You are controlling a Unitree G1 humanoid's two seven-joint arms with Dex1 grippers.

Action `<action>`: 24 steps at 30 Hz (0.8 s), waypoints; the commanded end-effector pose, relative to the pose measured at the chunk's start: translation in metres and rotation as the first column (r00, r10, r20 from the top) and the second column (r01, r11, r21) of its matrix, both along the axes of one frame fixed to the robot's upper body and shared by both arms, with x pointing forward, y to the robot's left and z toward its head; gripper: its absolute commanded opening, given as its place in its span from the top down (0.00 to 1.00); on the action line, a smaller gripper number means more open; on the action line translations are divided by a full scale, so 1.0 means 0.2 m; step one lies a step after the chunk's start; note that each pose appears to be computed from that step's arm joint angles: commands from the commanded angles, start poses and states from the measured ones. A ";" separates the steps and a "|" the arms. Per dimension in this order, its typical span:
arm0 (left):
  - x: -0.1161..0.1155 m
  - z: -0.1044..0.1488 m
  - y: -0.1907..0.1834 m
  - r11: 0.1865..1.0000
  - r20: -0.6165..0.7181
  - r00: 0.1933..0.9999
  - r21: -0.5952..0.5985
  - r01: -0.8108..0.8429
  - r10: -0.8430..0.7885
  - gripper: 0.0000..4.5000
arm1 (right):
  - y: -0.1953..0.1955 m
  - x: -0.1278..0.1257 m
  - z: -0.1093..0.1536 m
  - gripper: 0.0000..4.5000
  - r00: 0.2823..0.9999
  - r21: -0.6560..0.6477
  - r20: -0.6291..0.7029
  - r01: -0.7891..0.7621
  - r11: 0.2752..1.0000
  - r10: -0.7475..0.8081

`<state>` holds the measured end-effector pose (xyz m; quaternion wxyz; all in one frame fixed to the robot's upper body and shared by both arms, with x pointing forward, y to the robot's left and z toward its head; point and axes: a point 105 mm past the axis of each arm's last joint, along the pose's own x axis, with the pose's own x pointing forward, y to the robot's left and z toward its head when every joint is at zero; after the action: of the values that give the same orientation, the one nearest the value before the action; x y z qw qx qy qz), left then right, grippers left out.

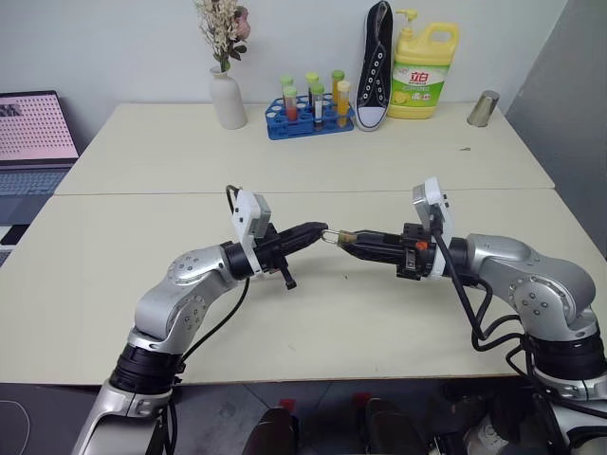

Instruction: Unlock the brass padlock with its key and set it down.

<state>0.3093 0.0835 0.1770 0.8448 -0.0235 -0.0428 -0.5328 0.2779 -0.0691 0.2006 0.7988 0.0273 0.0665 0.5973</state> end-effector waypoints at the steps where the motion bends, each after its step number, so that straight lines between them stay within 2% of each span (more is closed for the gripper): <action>1: -0.03 0.07 -0.03 0.999 0.053 0.998 -0.008 0.035 -0.034 1.00 | 0.00 -0.03 0.04 0.97 0.999 0.007 0.034 -0.026 1.000 0.026; 24: -0.16 0.06 0.00 0.995 0.011 0.995 0.022 0.100 -0.100 1.00 | -0.01 -0.01 0.00 0.97 0.999 -0.032 0.026 -0.018 0.999 0.019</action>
<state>0.2857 0.0820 0.1747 0.8241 -0.0200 -0.0165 -0.5659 0.2778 -0.0715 0.1924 0.7969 0.0183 0.0831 0.5981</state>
